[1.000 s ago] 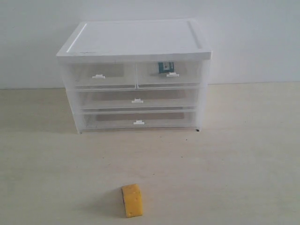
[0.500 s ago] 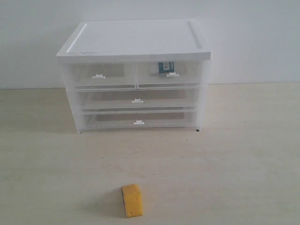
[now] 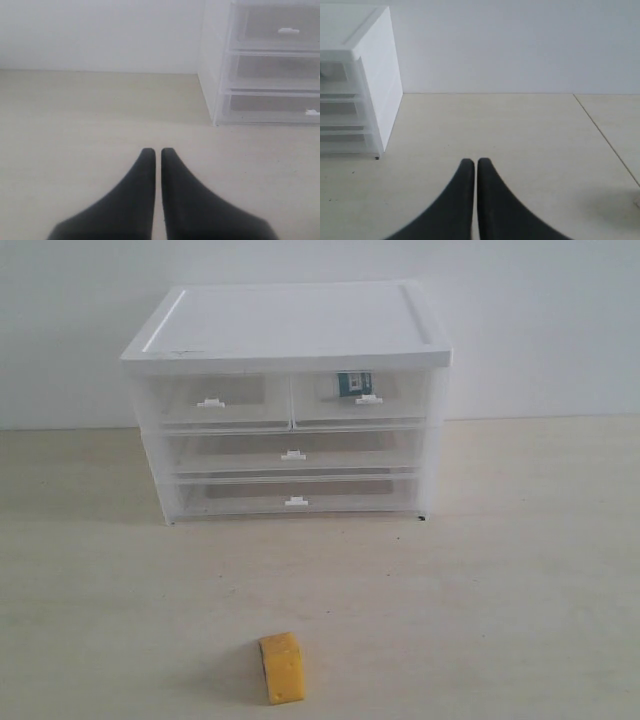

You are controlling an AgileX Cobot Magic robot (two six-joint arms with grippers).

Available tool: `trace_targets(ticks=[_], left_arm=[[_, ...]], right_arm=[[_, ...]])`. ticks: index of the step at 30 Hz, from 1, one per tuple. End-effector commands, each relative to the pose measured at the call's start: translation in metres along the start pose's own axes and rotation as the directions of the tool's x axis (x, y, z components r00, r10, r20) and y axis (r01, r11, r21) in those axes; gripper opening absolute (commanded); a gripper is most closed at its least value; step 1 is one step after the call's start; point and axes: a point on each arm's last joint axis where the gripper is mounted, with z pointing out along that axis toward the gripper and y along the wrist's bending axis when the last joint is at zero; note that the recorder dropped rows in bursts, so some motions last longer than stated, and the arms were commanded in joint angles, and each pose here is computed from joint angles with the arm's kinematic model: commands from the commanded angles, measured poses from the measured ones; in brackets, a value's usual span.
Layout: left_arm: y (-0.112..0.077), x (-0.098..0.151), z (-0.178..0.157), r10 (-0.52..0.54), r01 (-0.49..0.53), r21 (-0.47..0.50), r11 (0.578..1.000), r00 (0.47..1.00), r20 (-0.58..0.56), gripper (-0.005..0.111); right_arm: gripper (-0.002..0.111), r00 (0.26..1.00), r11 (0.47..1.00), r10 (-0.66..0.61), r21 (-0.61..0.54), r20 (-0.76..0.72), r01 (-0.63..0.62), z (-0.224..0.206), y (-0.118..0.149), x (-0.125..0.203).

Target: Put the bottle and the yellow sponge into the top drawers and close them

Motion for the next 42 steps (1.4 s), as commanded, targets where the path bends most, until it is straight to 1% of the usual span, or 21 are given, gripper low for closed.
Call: trace_targets(ticks=[1, 4, 7, 15, 29, 36, 42], left_arm=[[0.000, 0.001, 0.000, -0.009, 0.009, 0.000, 1.000, 1.000, 0.004, 0.004], [0.000, 0.001, 0.000, -0.009, 0.009, 0.000, 1.000, 1.000, 0.004, 0.004], [0.000, 0.001, 0.000, -0.009, 0.009, 0.000, 1.000, 1.000, 0.004, 0.004], [0.000, 0.001, 0.000, -0.009, 0.009, 0.000, 1.000, 1.000, 0.004, 0.004], [0.000, 0.001, 0.000, -0.009, 0.009, 0.000, 1.000, 1.000, 0.004, 0.004], [0.000, 0.001, 0.000, -0.009, 0.009, 0.000, 1.000, 1.000, 0.004, 0.004], [0.000, 0.001, 0.000, -0.009, 0.009, 0.000, 1.000, 1.000, 0.004, 0.004]], right_arm=[[0.000, 1.000, 1.000, 0.006, -0.002, 0.028, -0.006, -0.008, 0.001, 0.024], [0.000, 0.999, 1.000, 0.006, -0.002, 0.032, -0.006, -0.010, 0.002, 0.043], [0.000, 0.998, 1.000, 0.005, -0.001, 0.055, -0.005, -0.013, 0.002, 0.047], [0.000, 0.999, 1.000, 0.014, -0.005, 0.044, -0.013, -0.011, 0.003, 0.052], [0.000, 0.997, 1.000, 0.018, 0.000, 0.073, -0.018, 0.001, 0.004, 0.092], [0.000, 0.996, 0.998, 0.058, 0.001, 0.063, -0.058, 0.011, 0.004, 0.116], [0.000, 0.996, 0.998, 0.055, 0.004, 0.064, -0.055, 0.013, 0.004, 0.119]])
